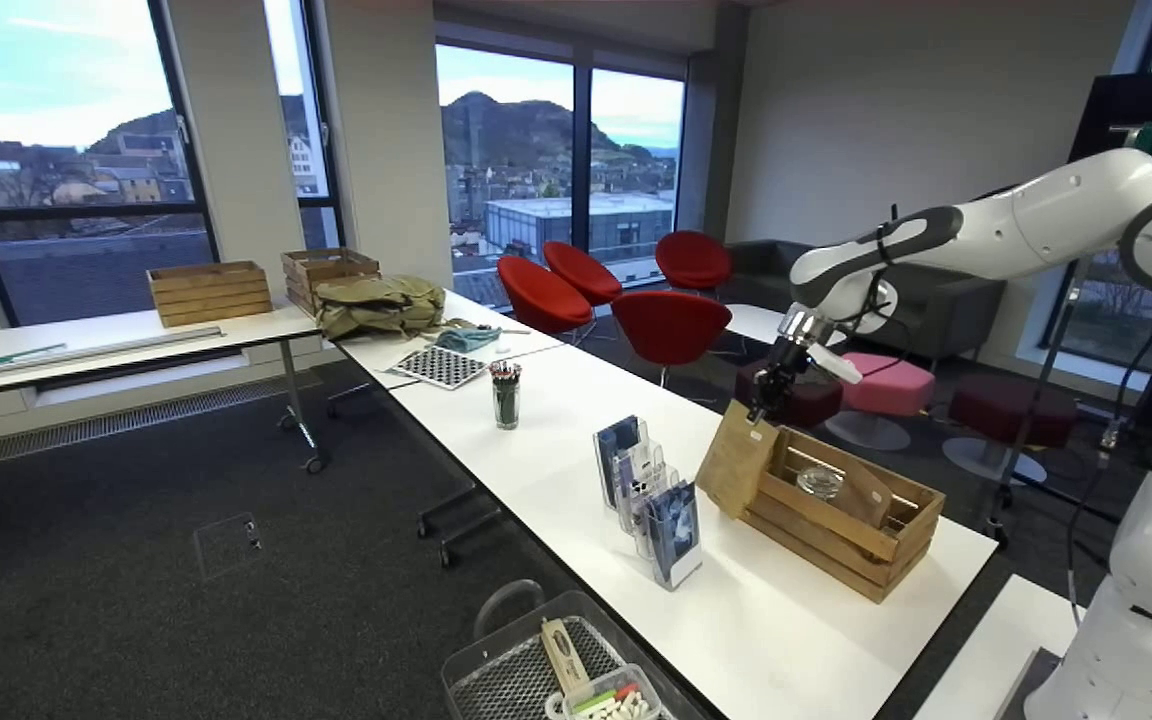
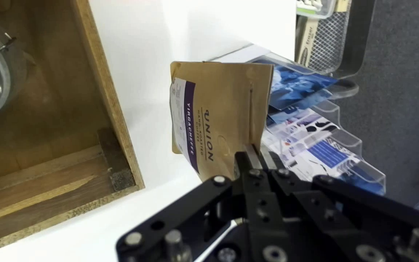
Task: Put the brown bags into the wooden box
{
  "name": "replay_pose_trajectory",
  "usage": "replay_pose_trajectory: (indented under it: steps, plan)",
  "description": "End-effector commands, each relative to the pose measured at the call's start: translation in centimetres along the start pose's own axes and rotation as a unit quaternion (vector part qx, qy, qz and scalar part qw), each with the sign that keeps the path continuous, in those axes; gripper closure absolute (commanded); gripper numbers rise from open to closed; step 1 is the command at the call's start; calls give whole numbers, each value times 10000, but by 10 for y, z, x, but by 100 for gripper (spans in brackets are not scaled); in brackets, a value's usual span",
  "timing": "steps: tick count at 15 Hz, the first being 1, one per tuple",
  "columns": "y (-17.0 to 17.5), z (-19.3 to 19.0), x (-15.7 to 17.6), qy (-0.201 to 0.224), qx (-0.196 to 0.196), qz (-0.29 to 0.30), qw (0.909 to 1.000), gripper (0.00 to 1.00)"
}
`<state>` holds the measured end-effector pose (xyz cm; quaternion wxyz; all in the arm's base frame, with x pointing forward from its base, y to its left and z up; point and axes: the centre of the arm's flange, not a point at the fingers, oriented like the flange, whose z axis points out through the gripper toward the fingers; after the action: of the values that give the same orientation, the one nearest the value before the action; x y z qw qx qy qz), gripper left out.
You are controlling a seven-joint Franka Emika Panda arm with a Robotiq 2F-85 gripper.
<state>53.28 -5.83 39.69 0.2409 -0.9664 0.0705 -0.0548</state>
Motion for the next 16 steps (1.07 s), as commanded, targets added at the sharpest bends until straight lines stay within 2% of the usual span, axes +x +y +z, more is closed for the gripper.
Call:
replay_pose_trajectory:
  steps: [1,4,7,12,16]
  plan:
    - [-18,-50,-26,394,406,792,9953,100]
    - [-16,-73,-30,477,644,1558,9845,100]
    - [-6,-86,-31,641,995,2187,9686,100]
    - [29,-104,-31,1021,1439,3208,9306,100]
    - [67,-123,-35,1507,1531,3923,8944,100]
